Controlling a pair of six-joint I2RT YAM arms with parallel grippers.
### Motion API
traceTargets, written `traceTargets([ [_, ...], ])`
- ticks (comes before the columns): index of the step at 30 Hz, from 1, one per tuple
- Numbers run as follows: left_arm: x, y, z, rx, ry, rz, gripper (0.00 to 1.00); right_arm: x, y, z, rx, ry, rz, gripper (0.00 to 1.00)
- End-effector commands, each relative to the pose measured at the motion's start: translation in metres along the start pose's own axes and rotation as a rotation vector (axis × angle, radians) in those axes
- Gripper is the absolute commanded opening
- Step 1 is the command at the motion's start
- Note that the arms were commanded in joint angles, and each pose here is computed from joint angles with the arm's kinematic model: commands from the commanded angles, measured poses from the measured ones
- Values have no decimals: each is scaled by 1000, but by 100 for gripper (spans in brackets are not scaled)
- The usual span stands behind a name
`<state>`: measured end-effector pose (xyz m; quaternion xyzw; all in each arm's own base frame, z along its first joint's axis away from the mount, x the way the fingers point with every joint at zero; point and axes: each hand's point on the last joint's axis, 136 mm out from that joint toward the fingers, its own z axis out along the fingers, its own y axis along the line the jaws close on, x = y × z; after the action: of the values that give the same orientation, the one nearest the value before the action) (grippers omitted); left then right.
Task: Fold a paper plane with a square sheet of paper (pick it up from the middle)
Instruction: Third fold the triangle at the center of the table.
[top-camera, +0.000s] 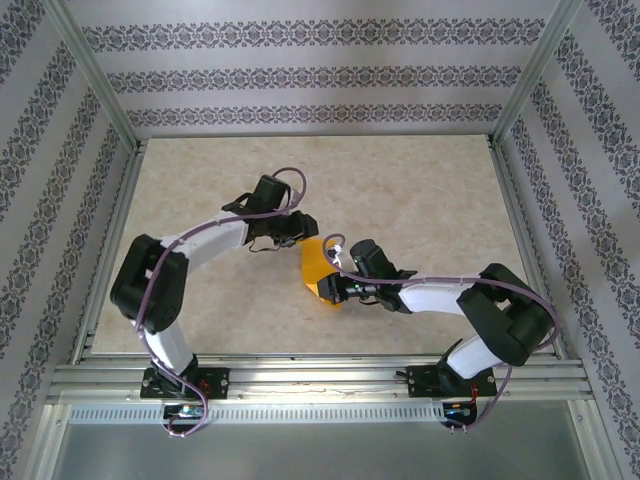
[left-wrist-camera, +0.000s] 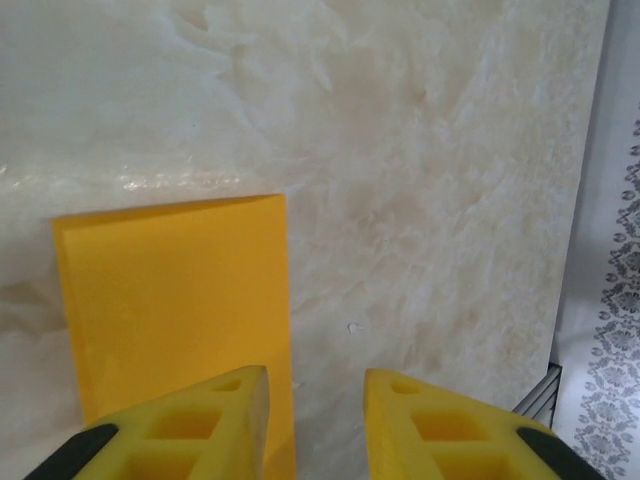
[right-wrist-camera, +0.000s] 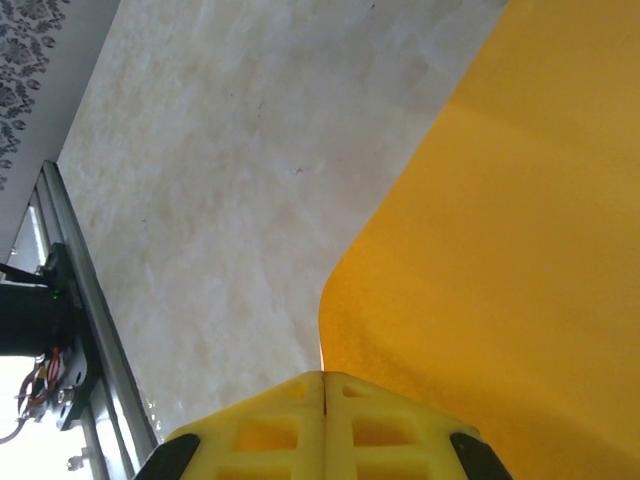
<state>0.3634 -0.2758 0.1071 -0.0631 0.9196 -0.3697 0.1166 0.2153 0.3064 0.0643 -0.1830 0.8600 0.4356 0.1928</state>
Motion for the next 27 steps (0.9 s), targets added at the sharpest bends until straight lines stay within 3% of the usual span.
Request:
traceTargets([
  [1,1,3,18,8,58,20,30,-2,7,2,-55,13,10,0],
  [13,24,49,62,-59,158,-31,29,-4,2,5,-54,20,38,0],
  [27,38,67,67,-86,177,-61,27,-11,-37,0,62,35,115,0],
])
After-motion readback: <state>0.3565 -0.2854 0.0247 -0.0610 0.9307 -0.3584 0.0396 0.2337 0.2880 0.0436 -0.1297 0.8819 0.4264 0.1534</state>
